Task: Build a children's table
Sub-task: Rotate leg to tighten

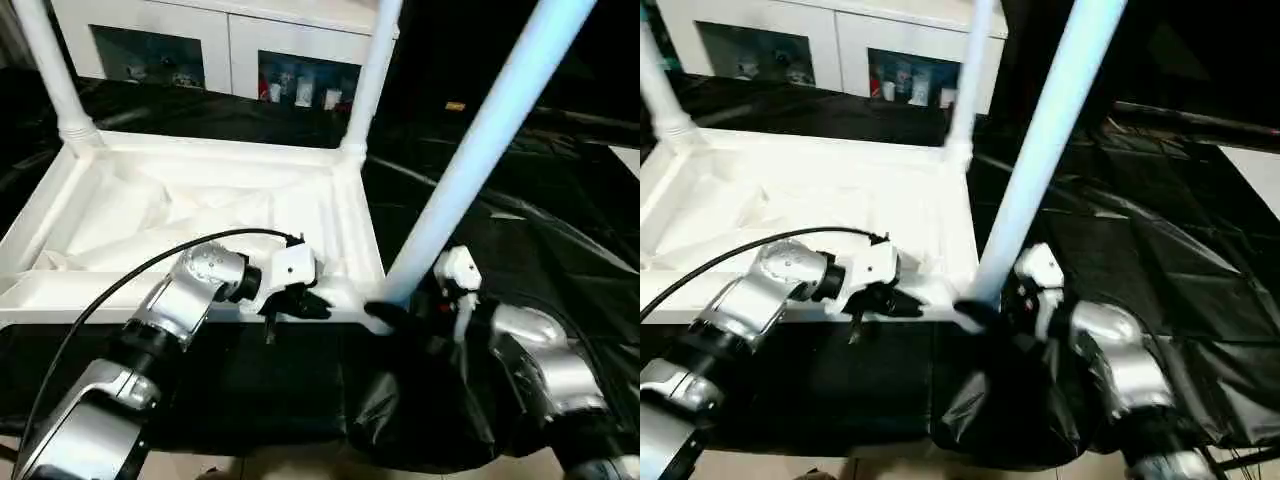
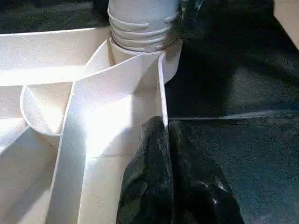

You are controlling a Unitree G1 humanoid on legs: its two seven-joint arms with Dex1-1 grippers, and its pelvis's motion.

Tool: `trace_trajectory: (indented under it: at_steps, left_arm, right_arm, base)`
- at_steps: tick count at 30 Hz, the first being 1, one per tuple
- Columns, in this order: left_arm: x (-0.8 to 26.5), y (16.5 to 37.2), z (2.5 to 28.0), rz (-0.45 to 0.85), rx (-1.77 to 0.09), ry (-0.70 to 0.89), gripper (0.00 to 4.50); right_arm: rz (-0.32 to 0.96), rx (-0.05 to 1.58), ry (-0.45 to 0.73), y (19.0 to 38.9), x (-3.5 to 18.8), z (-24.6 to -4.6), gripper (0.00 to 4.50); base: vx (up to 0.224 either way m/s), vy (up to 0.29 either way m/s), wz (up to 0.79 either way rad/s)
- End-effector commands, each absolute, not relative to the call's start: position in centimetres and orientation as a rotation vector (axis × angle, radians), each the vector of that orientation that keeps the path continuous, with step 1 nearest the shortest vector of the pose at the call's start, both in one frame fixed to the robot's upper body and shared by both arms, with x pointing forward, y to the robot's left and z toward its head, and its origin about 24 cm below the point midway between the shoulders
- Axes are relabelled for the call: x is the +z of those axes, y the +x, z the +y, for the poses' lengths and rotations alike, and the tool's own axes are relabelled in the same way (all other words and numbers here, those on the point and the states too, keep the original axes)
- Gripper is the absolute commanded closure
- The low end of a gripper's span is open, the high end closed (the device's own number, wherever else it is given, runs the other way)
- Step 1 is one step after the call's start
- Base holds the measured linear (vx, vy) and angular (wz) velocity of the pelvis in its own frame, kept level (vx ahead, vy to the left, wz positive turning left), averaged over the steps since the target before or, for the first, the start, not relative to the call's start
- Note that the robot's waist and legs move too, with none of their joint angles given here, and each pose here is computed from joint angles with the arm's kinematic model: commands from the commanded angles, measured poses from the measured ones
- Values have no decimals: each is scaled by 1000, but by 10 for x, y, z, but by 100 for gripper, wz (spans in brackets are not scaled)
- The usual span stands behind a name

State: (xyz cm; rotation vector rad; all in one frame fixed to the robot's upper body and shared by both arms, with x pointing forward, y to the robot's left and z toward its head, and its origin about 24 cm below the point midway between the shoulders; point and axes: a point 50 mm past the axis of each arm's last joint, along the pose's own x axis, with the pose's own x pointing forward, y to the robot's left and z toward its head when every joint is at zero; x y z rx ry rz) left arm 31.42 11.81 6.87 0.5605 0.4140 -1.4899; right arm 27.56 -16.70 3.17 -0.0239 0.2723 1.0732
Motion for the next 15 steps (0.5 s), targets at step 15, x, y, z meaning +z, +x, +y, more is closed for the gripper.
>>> trace_trajectory:
  at_steps: [15]
  left_arm:
    - [57,304,114,455,-1537,492,450]
  right_arm:
    - [289,1055,27,278,30,-161,175]
  base:
    - [0,0,0]
